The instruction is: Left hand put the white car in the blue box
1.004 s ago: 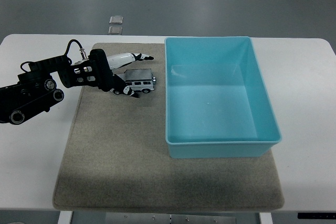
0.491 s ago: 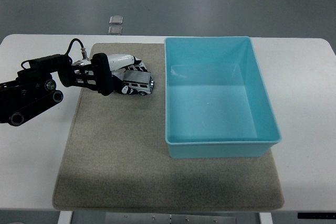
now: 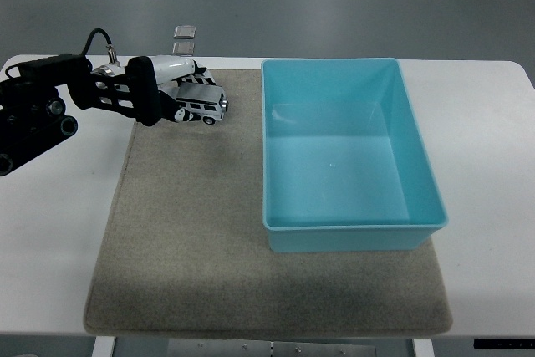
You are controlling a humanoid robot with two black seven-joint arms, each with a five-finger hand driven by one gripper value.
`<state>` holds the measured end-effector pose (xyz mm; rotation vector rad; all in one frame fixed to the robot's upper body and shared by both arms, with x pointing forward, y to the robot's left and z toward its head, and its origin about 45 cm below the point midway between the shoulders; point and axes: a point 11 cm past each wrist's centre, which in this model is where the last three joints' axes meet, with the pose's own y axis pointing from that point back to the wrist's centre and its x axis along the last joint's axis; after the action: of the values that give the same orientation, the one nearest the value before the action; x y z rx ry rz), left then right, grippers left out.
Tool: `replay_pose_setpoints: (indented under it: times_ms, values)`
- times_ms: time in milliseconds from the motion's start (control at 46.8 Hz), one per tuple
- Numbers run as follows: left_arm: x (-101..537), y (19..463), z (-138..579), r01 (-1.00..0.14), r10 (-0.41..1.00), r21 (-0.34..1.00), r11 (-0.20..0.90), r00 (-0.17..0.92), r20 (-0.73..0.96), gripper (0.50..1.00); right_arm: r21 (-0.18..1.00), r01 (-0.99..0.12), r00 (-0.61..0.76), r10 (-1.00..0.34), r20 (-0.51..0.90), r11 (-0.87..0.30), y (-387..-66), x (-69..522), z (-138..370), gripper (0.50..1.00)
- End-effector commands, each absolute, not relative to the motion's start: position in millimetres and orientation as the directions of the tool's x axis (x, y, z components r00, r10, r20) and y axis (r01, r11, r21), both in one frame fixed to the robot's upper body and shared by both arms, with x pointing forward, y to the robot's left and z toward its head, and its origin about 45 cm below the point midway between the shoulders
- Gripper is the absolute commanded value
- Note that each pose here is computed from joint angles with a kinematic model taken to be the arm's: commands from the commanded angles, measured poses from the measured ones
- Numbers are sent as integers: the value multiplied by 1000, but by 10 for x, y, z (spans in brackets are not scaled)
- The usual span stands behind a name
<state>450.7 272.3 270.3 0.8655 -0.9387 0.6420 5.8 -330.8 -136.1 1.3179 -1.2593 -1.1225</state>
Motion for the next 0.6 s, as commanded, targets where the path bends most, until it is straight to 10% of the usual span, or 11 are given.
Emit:
replay_pose_setpoints:
  times_ms: [0, 577]
  values:
    - [4583, 2820, 2980, -804, 98, 323, 500, 423, 901, 500, 993, -117, 44, -999, -2, -7, -3308, 59, -1361, 936]
    - [4688, 1191, 3961, -625, 8, 291, 725, 430, 903, 500, 993, -117, 44, -999, -2, -7, -3308, 59, -1361, 936]
